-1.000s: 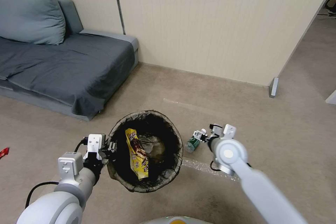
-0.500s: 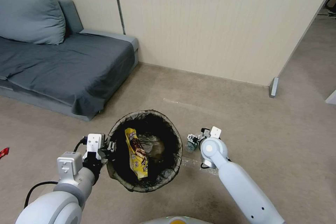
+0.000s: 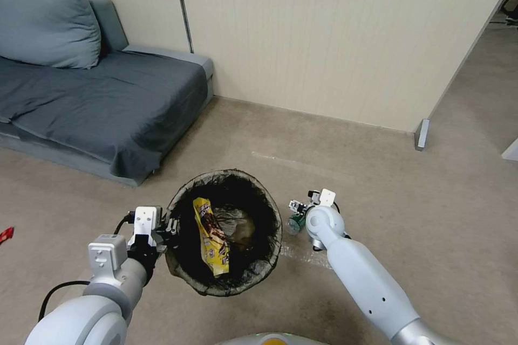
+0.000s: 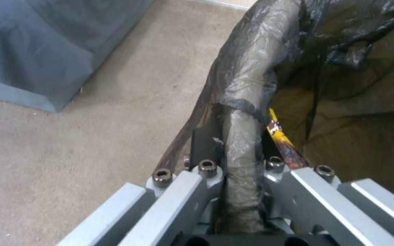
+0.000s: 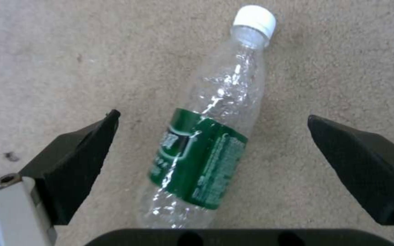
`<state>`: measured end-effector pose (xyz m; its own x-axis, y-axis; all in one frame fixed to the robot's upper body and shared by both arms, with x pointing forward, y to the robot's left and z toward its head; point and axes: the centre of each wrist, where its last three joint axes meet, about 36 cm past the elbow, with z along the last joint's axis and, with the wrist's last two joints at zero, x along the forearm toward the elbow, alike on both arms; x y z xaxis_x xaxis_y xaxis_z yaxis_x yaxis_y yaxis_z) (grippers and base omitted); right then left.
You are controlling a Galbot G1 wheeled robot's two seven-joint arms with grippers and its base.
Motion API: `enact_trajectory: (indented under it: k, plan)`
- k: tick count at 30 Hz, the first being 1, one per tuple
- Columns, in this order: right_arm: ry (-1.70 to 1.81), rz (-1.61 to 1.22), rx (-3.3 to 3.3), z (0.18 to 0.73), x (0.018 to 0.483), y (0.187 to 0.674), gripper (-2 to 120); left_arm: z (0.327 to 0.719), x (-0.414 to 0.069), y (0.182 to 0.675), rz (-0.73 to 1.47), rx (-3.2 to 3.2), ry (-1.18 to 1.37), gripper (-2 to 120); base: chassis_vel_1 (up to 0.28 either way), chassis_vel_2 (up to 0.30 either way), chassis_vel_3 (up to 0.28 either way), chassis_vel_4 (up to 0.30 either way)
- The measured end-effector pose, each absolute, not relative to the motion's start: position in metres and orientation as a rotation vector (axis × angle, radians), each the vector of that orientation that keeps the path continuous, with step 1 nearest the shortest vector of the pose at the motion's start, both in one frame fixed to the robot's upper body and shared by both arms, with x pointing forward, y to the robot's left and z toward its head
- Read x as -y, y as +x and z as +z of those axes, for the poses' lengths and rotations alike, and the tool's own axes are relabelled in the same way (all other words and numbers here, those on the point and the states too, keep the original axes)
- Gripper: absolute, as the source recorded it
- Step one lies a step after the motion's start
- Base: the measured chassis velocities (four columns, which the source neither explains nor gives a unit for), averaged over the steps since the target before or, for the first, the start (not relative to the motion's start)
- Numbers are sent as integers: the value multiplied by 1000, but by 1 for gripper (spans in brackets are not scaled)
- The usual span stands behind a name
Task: Pick up the trash bin, then pick up the garbage from the floor and place it into the trash bin.
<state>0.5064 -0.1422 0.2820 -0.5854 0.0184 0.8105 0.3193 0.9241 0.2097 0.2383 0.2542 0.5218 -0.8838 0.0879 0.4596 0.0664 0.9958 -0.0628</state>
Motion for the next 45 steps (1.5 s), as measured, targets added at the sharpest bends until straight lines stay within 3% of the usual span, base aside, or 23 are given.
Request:
enact_trajectory:
  k: [26, 34, 36, 45]
  plan:
    - [-233, -364, 2134, 230, 138, 503, 99, 521, -252, 238, 102, 2651, -116, 1, 0, 0, 0, 0]
    - [-200, -359, 2128, 223, 137, 494, 72, 521, -252, 238, 104, 2652, -117, 1, 0, 0, 0, 0]
    - [-189, -361, 2129, 221, 139, 493, 59, 521, -252, 238, 104, 2653, -117, 1, 0, 0, 0, 0]
    - [-170, -370, 2129, 218, 139, 491, 34, 521, -252, 239, 104, 2656, -119, 1, 0, 0, 0, 0]
